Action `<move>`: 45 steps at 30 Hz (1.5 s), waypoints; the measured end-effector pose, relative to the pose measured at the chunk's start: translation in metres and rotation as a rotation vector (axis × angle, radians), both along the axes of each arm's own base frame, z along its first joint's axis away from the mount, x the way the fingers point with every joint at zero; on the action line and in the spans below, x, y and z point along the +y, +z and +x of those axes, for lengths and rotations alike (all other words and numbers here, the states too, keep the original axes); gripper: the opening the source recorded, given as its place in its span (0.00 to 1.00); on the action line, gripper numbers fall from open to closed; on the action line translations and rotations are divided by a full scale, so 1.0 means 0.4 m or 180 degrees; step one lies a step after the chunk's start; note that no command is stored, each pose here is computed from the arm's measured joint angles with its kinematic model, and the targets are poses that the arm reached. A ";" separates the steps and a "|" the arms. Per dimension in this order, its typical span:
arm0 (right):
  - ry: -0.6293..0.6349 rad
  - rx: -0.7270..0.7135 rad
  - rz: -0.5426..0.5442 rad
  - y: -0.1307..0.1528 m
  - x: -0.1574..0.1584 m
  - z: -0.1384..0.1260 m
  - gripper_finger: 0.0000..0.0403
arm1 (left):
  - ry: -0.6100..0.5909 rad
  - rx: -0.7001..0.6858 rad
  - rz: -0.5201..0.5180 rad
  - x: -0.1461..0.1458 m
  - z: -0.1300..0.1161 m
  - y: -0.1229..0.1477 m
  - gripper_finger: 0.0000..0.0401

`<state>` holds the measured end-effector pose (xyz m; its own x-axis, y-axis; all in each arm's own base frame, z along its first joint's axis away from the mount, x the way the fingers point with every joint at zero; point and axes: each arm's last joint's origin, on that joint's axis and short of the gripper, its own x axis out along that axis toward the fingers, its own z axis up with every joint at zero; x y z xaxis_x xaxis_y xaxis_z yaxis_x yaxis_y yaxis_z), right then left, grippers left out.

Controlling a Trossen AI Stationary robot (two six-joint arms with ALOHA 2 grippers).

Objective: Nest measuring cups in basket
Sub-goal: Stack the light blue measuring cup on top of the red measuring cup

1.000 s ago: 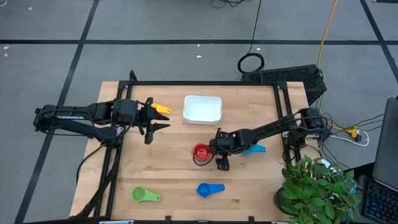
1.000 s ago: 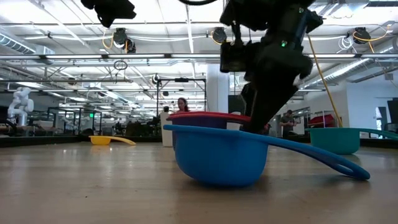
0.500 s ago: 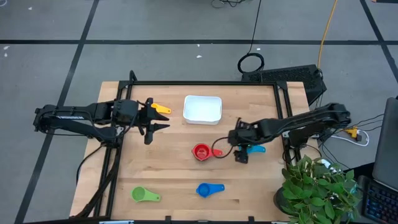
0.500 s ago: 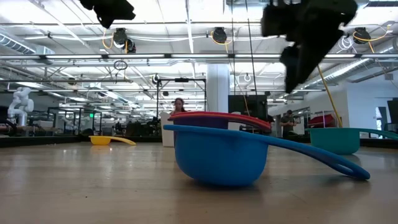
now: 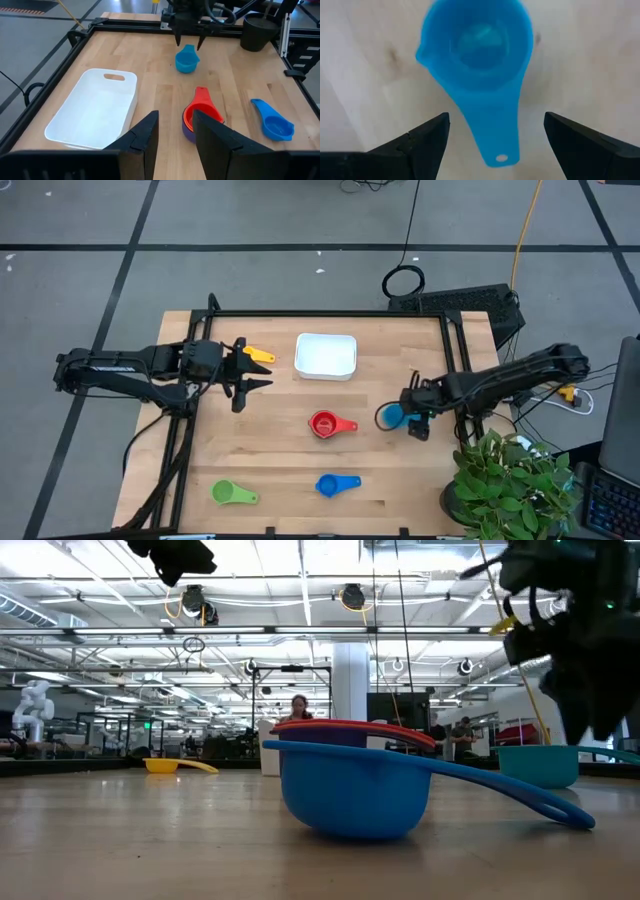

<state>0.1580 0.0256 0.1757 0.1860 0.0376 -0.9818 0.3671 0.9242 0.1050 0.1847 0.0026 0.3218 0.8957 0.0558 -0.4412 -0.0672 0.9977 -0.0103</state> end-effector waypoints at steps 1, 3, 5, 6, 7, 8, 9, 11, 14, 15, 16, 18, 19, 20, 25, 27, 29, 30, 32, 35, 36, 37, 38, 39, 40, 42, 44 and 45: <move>-0.0030 0.0013 0.0014 -0.005 -0.001 -0.007 0.79 | -0.0001 0.0000 0.0003 0.000 0.000 0.000 0.30; -0.0046 0.0012 0.0066 -0.012 -0.001 -0.013 0.79 | -0.0005 -0.0001 0.0010 0.000 0.000 0.000 0.30; -0.0031 0.0005 0.0072 -0.017 -0.001 -0.014 0.79 | -0.0007 -0.0002 0.0015 0.000 0.000 0.000 0.30; -0.0024 0.0002 0.0069 -0.021 -0.001 -0.015 0.79 | -0.0006 -0.0002 0.0015 0.000 0.000 0.000 0.30; -0.0004 -0.0006 0.0062 -0.027 -0.001 -0.016 0.79 | -0.0006 -0.0002 0.0015 0.000 0.000 0.000 0.30; 0.0024 -0.0012 0.0053 -0.034 -0.001 -0.017 0.79 | -0.0006 -0.0002 0.0015 0.000 0.000 0.000 0.30; 0.0036 -0.0014 0.0050 -0.043 -0.002 -0.018 0.79 | -0.0006 -0.0003 0.0015 0.000 0.000 0.000 0.30; 0.0040 -0.0018 0.0049 -0.062 -0.002 -0.021 0.79 | -0.0001 -0.0003 0.0003 0.000 0.000 0.000 0.30; 0.0037 0.0011 0.0054 -0.088 -0.003 -0.029 0.79 | 0.0000 -0.0004 0.0001 0.000 0.000 0.000 0.30; 0.0037 0.0021 0.0053 -0.093 -0.004 -0.031 0.79 | 0.0001 -0.0004 0.0001 0.000 0.000 0.000 0.30; 0.0037 0.0022 0.0052 -0.094 -0.004 -0.032 0.79 | 0.0001 -0.0004 0.0000 0.000 0.000 0.000 0.30; 0.0037 0.0014 0.0053 -0.094 -0.004 -0.031 0.76 | 0.0001 -0.0004 0.0000 0.000 0.000 0.000 0.30; 0.0037 0.0006 0.0056 -0.093 -0.004 -0.031 0.74 | 0.0000 -0.0004 0.0002 0.000 0.000 0.000 0.30; 0.0037 -0.0009 0.0057 -0.093 -0.003 -0.029 0.71 | 0.0000 -0.0003 0.0003 0.000 0.000 0.000 0.30; 0.0042 -0.0018 0.0058 -0.093 -0.003 -0.029 0.51 | 0.0000 -0.0003 0.0003 0.000 0.000 0.000 0.30; 0.0048 -0.0019 0.0058 -0.093 -0.003 -0.029 0.42 | 0.0000 -0.0003 0.0003 0.000 0.000 0.000 0.30; 0.0047 -0.0022 0.0057 -0.093 -0.003 -0.029 0.34 | 0.0000 -0.0003 0.0003 0.000 0.000 0.000 0.30; 0.0049 -0.0029 0.0058 -0.093 -0.003 -0.028 0.30 | -0.0001 -0.0003 0.0004 0.000 0.000 0.000 0.30; 0.0050 -0.0046 0.0062 -0.091 -0.003 -0.026 0.29 | -0.0001 -0.0003 0.0005 0.000 0.000 0.000 0.30; 0.0051 -0.0130 0.0074 -0.079 -0.001 -0.015 0.29 | -0.0001 -0.0004 0.0005 0.000 0.000 0.000 0.30; 0.0055 -0.0167 0.0079 -0.073 0.000 -0.010 0.29 | 0.0000 -0.0005 0.0005 0.000 0.000 0.000 0.30; 0.0063 -0.0202 0.0082 -0.067 0.000 -0.005 0.29 | -0.0001 -0.0005 0.0006 0.000 0.000 0.000 0.30; 0.0063 -0.0241 0.0081 -0.058 0.001 0.000 0.29 | -0.0001 -0.0005 0.0006 0.000 0.000 0.000 0.30; 0.0068 -0.0290 0.0073 -0.049 0.002 0.007 0.29 | -0.0001 -0.0006 0.0006 0.000 0.000 0.000 0.30; 0.0073 -0.0359 0.0044 -0.039 0.002 0.015 0.29 | -0.0001 -0.0006 0.0006 0.000 0.000 0.000 0.30; 0.0098 -0.0540 -0.0023 -0.011 0.004 0.035 0.31 | -0.0002 -0.0009 0.0010 0.000 0.000 0.001 0.30; 0.0124 -0.0786 -0.0113 0.022 0.004 0.060 0.32 | -0.0010 -0.0029 0.0028 0.000 0.001 0.002 0.30; 0.0161 -0.0942 -0.0148 0.039 0.005 0.073 0.32 | -0.0014 -0.0043 0.0035 0.000 0.001 0.003 0.30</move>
<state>0.1873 0.0277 0.1914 0.4632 0.0105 -0.8862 0.2802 0.9469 0.1577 0.1853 0.0026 0.3230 0.9018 0.0567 -0.4284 -0.0628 0.9980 -0.0003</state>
